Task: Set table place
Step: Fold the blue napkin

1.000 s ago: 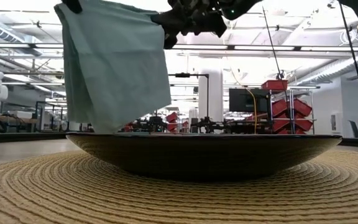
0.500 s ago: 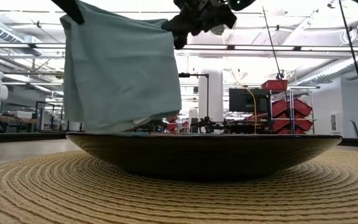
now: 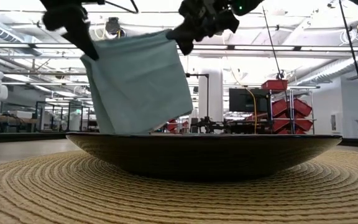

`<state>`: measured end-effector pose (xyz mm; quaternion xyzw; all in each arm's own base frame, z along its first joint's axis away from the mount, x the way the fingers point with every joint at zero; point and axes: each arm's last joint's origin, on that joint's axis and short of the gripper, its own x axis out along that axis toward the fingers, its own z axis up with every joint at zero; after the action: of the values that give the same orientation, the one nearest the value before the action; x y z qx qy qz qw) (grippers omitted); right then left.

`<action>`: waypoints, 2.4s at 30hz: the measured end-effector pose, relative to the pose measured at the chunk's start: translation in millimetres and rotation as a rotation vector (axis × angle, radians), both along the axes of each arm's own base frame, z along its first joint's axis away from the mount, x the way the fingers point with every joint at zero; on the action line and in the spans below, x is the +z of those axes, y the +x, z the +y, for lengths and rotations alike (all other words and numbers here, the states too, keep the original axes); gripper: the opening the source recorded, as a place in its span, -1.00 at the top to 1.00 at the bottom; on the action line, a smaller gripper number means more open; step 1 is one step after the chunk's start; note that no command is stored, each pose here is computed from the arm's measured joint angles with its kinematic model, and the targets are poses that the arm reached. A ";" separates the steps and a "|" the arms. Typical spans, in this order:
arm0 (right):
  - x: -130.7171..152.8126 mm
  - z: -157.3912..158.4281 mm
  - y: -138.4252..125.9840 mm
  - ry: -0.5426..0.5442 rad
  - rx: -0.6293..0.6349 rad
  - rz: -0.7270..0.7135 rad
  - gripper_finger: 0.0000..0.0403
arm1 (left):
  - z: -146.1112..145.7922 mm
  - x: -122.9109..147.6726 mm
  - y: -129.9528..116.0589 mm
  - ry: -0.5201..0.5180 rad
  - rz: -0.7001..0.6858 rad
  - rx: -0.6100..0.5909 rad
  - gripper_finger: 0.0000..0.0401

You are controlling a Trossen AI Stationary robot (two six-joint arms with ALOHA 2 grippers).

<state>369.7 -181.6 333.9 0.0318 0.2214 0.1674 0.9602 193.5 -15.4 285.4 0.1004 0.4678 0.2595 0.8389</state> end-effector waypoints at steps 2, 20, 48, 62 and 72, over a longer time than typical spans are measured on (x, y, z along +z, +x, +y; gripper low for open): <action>0.8 -7.6 -3.4 0.000 -0.019 -0.008 1.00 | 14.8 0.8 -0.8 -0.004 -0.027 0.003 1.00; -39.3 -36.9 4.6 0.053 -0.064 0.076 1.00 | 86.0 9.5 -8.0 -0.034 -0.067 -0.023 1.00; -137.2 44.2 22.9 0.149 0.138 0.415 0.95 | 40.3 -57.9 2.5 -0.407 -0.059 -0.370 1.00; -153.4 75.2 28.0 0.192 0.220 0.402 0.45 | 10.6 -79.1 20.1 -0.549 0.045 -0.522 0.76; -155.3 80.6 27.0 0.213 0.194 0.458 0.04 | -16.7 -107.2 53.3 -0.575 0.029 -0.619 0.17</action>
<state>396.7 -100.9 178.6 0.1484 0.4161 0.2696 0.8557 246.8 -32.2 178.2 0.0017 0.4806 -0.1472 0.8645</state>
